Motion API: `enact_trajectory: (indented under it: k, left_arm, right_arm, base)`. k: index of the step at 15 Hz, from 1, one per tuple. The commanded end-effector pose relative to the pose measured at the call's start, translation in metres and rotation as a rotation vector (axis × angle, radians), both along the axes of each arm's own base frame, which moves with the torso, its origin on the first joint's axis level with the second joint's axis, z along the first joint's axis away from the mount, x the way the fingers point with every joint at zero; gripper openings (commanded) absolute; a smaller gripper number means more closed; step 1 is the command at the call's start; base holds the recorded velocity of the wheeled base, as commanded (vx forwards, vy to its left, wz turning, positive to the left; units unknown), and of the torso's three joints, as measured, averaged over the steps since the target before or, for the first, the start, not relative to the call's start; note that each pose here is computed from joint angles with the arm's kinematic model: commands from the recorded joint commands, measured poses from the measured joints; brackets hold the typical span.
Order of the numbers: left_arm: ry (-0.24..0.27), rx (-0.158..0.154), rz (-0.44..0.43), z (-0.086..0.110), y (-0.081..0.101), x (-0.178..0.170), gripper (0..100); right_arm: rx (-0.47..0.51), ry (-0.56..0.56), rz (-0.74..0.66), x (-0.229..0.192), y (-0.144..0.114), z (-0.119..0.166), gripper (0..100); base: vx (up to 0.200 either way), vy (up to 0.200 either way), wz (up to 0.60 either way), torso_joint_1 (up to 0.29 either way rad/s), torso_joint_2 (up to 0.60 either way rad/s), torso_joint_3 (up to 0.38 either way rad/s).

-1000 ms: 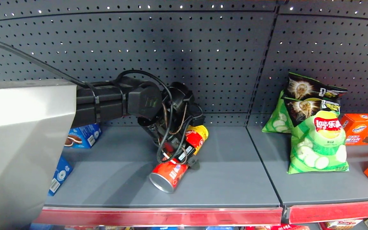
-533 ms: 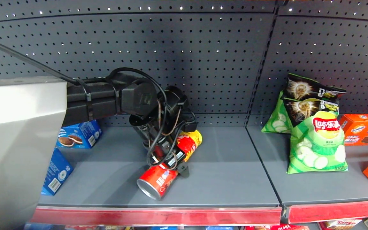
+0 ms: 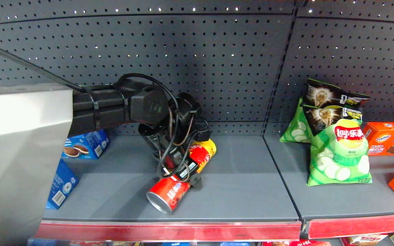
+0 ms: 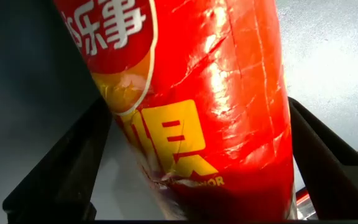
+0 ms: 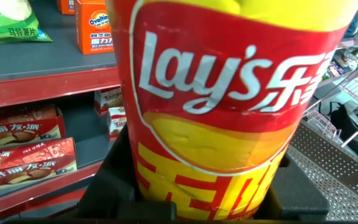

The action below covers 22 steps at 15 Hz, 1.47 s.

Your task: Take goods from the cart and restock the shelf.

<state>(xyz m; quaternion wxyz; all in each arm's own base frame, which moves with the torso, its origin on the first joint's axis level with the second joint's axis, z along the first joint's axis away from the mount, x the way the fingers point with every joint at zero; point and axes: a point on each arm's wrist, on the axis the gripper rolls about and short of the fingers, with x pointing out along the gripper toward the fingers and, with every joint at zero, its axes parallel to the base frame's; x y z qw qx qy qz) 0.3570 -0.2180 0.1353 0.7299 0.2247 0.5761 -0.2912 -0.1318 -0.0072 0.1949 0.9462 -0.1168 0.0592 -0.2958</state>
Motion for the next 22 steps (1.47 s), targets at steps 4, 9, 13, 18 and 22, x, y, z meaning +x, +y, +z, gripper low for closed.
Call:
enact_trajectory:
  k: [4,9,13,18,22]
  left_arm:
    - [0.072,0.041,-0.006,-0.030,-0.006,0.005,0]
    - [0.064,0.051,0.006,-0.032,-0.004,0.007,0]
    - [0.063,0.053,0.017,-0.033,-0.002,0.009,0]
    - [0.059,0.082,0.131,-0.041,-0.002,0.012,0]
    - [-0.014,0.090,0.158,-0.006,0.006,0.003,0]
  right_arm:
    - [0.001,-0.001,-0.001,0.000,0.000,0.000,0]
    - [0.001,0.003,0.000,0.001,0.000,0.000,0]
    - [0.001,-0.001,0.000,0.000,0.000,0.000,0]
    - [0.001,-0.015,-0.001,-0.002,0.000,0.003,0]
    - [0.000,-0.020,0.000,-0.003,0.000,0.003,0]
  base:
    - [0.000,0.000,0.00,0.000,0.00,0.000]
    - [0.000,0.000,0.00,0.000,0.00,0.000]
    - [0.000,0.000,0.00,0.000,0.00,0.000]
    - [0.000,0.000,0.00,0.000,0.00,0.000]
    - [0.000,0.000,0.00,0.000,0.00,0.000]
